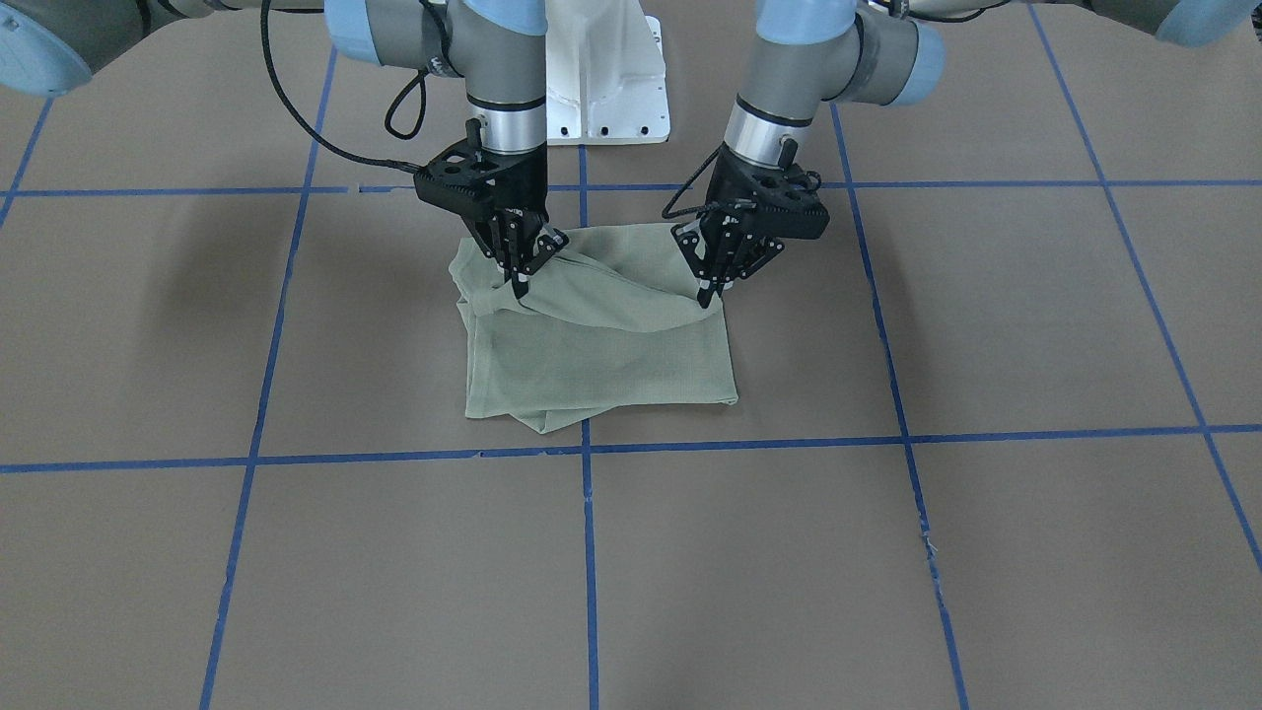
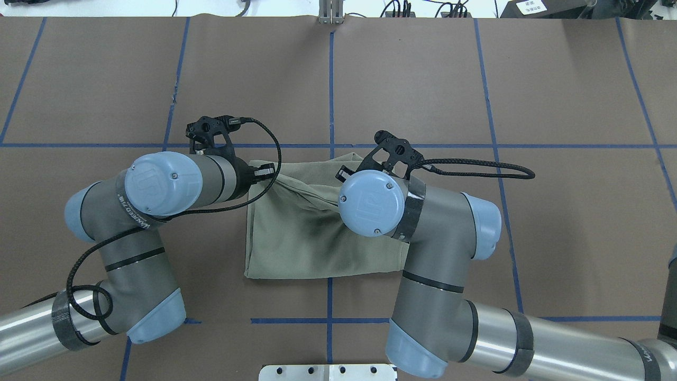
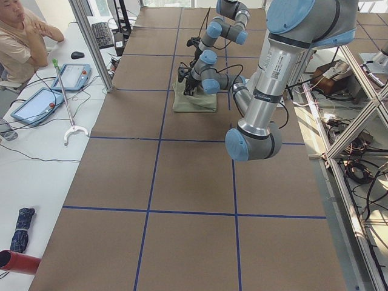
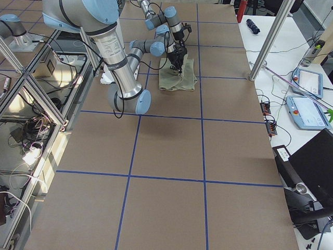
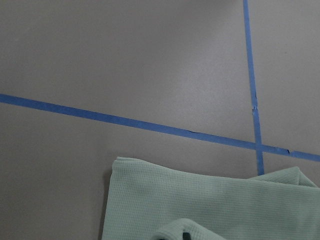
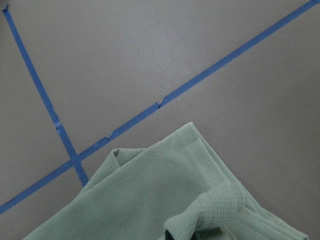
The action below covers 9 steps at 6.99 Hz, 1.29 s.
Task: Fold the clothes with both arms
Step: 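Lift the near edge with both grippers and fold it away from the robot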
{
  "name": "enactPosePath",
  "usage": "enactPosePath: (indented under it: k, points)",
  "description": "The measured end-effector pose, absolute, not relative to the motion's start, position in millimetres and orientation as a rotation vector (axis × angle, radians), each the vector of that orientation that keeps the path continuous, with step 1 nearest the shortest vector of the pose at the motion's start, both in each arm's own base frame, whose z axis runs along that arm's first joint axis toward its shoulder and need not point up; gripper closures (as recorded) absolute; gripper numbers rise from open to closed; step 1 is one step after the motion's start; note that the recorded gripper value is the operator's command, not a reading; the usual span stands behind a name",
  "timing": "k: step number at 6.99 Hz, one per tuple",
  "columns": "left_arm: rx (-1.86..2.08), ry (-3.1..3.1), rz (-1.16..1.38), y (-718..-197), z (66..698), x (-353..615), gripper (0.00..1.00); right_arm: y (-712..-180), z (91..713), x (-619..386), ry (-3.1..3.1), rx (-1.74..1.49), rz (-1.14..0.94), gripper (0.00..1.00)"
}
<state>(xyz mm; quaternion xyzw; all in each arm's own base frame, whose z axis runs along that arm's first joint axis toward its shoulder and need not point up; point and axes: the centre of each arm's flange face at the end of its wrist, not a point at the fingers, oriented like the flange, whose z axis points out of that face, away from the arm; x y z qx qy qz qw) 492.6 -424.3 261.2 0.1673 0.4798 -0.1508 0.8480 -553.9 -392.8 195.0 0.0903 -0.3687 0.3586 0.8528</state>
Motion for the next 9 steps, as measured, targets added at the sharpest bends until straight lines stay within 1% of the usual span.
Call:
enactPosePath:
  k: [2,3,4,5,7,9]
  points:
    - [0.352,1.006,-0.317,-427.2,266.6,498.1,1.00,-415.1,209.3,-567.7,-0.793,0.194,0.739,1.00]
    - [0.351,1.004,-0.317,-427.7,267.5,499.2,1.00,-427.1,218.7,-572.1,-0.802,0.195,0.727,0.71]
    - [0.352,1.000,-0.314,-428.4,269.5,500.5,0.25,-435.0,224.2,-572.3,-0.804,0.191,0.713,0.01]
    - [0.358,0.993,-0.300,-429.3,272.3,502.3,0.00,-440.1,228.9,-572.8,-0.794,0.200,0.683,0.00]
    - [0.410,0.995,-0.209,-433.2,270.9,499.8,0.00,-453.5,229.4,-564.0,-0.783,0.197,0.600,0.00]
    - [0.415,1.016,-0.099,-444.4,265.1,483.1,0.00,-457.4,207.5,-545.0,-0.827,0.153,0.513,0.00]
